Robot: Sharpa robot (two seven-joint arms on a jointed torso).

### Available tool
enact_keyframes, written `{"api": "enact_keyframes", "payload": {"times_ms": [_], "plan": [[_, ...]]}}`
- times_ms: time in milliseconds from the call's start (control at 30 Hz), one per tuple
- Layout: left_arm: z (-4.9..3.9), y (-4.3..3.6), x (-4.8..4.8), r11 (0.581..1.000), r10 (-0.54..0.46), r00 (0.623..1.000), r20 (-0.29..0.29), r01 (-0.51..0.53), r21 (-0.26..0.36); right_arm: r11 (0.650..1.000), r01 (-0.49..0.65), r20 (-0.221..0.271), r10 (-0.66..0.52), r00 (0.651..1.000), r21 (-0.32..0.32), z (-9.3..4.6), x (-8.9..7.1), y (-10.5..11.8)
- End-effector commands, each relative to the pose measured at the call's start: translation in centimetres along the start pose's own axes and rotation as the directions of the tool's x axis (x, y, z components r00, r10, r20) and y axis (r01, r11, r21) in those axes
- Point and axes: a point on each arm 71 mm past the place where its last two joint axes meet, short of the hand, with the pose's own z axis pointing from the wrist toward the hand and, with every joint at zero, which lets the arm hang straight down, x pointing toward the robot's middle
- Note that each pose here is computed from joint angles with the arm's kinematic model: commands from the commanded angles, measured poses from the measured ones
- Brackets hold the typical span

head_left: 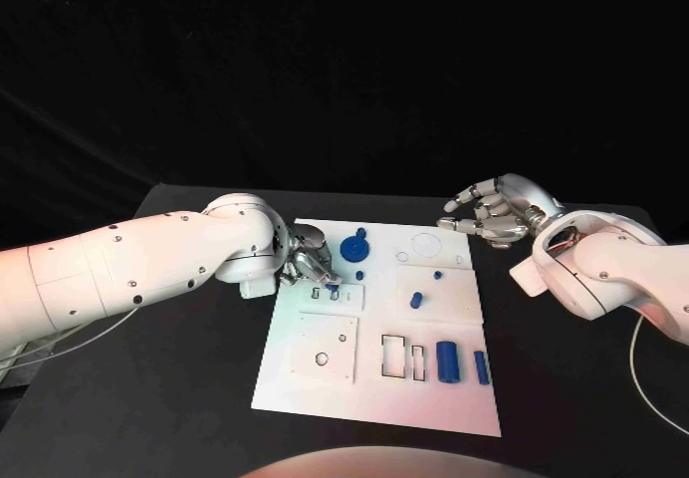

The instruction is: Assemble the parts on the task board

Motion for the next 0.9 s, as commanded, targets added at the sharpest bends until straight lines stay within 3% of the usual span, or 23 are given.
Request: {"api": "enact_keyframes", "payload": {"times_ms": [33, 400, 900], "plan": [[0.04, 0.01, 0.07, 1.0, 0.002, 0.998, 0.068, -0.002, 0.0, 1.0, 0.012, -0.013, -0.012, 1.0, -0.007, 0.0, 0.1, 0.0], [0.68, 0.3, 1.61, 1.0, 0.02, 0.996, 0.09, -0.02, -0.005, 1.0, 0.013, -0.013, -0.013, 1.0, -0.006, 0.0, 0.1, -0.1], [0.82, 0.13, 2.13, 0.999, 0.051, 0.995, 0.082, -0.051, -0.006, 1.0, 0.013, -0.013, -0.013, 1.0, -0.006, 0.0, 0.1, -0.1]]}}
